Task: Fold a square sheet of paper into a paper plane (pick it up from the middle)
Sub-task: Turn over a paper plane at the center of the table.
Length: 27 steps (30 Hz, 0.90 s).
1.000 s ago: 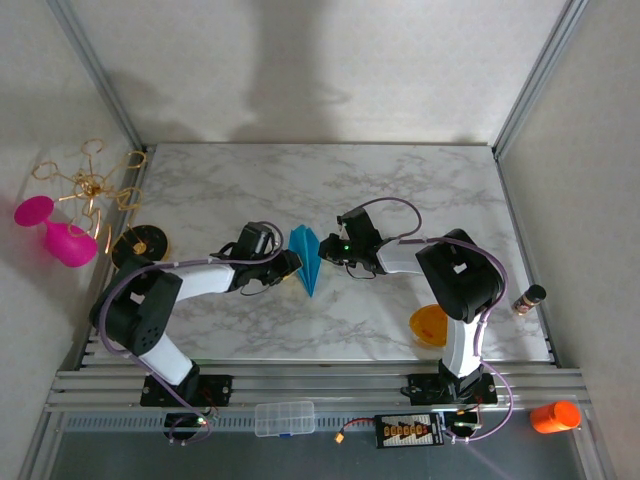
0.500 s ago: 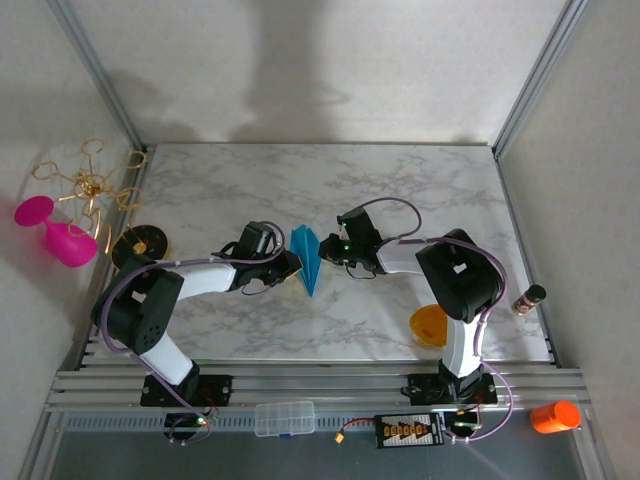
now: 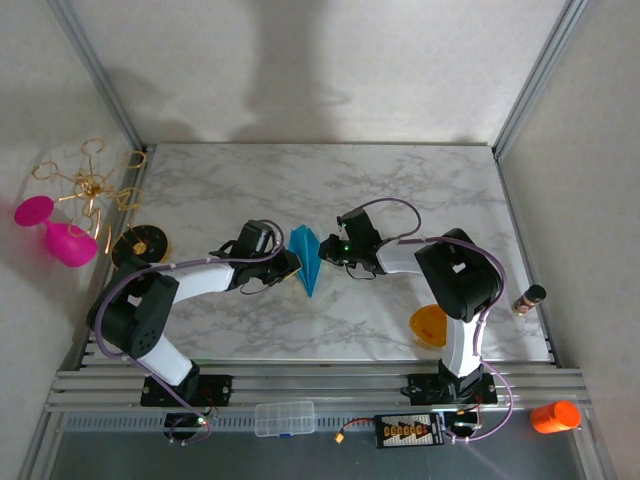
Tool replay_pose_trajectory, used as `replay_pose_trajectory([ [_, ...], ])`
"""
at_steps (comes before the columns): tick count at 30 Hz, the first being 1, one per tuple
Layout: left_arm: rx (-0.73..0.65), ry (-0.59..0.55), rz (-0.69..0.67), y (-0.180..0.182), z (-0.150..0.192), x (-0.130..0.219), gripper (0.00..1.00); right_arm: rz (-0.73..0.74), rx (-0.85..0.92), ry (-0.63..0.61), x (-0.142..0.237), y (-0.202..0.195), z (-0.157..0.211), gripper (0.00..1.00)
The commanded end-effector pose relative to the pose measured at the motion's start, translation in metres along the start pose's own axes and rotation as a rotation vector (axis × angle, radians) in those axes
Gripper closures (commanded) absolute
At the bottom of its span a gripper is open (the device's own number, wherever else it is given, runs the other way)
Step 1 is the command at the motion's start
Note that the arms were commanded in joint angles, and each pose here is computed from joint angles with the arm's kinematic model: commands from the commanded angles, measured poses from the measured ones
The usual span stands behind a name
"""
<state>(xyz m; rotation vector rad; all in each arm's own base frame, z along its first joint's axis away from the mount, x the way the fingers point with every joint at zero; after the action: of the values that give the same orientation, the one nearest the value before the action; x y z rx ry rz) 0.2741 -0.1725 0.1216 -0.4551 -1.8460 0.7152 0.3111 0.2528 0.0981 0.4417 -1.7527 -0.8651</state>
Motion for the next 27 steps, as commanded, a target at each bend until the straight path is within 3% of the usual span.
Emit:
replay_pose_trajectory([
  [1, -0.005, 0.005, 0.002, -0.0053, -0.0003, -0.0006, 0.8, 0.019, -0.004, 0.006, -0.0029, -0.0019, -0.0024, 0.92],
  [5, -0.008, 0.005, -0.008, -0.0051, -0.0012, -0.0024, 0.76, 0.018, -0.003, 0.007, -0.0031, -0.0017, -0.0027, 0.92],
  [19, -0.004, 0.024, 0.005, -0.0034, 0.0001, -0.0086, 0.78, 0.014, -0.004, 0.011, -0.0032, -0.0013, -0.0024, 0.92],
  [27, -0.008, 0.023, 0.038, -0.0087, -0.0011, -0.0083, 0.84, 0.017, -0.005, 0.01, -0.0034, -0.0019, -0.0026, 0.92],
])
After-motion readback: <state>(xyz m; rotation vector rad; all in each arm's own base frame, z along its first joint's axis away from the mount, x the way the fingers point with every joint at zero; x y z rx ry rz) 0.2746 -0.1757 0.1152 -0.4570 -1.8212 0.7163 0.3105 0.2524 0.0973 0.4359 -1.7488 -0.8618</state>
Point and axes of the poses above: each hand's point on the last joint's axis, 136 mm out from that joint toward the fingers, its own x axis back along the fingers, its own y axis along the line the jaws close on, z = x × y, the point moved 10 cm from there along x, back along the fingers, and after that the axes turned 13 degrees about -x, right-handed, at the moved point
